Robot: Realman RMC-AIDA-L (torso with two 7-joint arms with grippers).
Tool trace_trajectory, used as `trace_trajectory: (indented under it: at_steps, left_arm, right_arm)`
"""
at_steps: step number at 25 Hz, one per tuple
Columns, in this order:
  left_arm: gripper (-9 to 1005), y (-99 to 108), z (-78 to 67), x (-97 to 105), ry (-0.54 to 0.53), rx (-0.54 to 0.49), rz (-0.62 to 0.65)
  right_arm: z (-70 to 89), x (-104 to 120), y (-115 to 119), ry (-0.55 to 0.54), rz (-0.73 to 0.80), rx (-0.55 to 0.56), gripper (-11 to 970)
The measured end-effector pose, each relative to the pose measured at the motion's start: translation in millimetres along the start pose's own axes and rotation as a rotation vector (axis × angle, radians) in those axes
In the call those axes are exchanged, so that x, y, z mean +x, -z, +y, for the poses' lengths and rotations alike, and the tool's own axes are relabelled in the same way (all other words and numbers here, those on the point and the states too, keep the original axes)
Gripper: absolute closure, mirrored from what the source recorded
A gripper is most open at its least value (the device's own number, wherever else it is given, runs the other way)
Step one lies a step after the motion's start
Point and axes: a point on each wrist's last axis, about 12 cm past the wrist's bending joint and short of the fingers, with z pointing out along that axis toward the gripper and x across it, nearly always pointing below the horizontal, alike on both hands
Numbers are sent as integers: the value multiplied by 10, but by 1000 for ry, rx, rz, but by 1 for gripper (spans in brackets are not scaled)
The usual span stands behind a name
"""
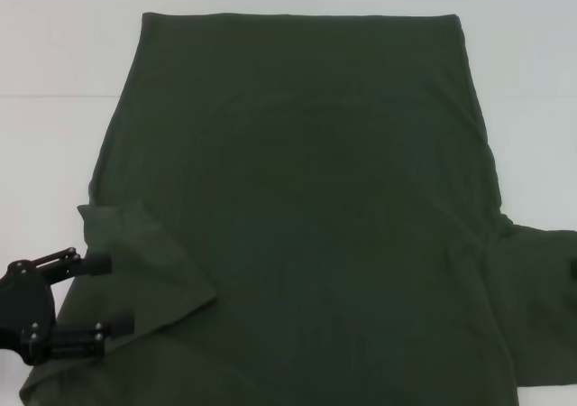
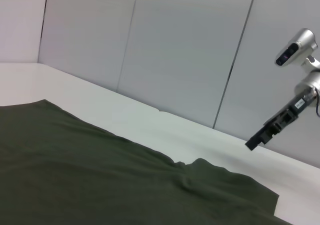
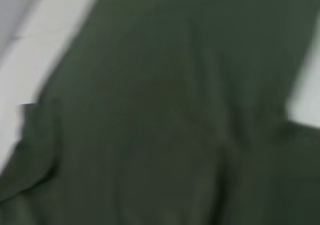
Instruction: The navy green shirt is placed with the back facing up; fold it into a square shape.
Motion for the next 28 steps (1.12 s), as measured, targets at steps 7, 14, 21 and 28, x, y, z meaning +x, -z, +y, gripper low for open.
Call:
trace_trajectory:
  at_steps: [7,14,21,28]
  left_arm:
    - [49,1,-2,-1,-6,8,11]
    - [49,-1,16,-5,-20,-3,16]
    - [49,4,19,-4,-20,-4,18]
    - [49,10,21,4,-19,-10,20]
  right_arm:
    - [-194,95,142,-231,117,155,154]
    - [-268,153,-60,-273,187,157,155]
    - [-267,108,-175,-260,201,170,155]
    - [-269,97,-237,-247,216,200,155]
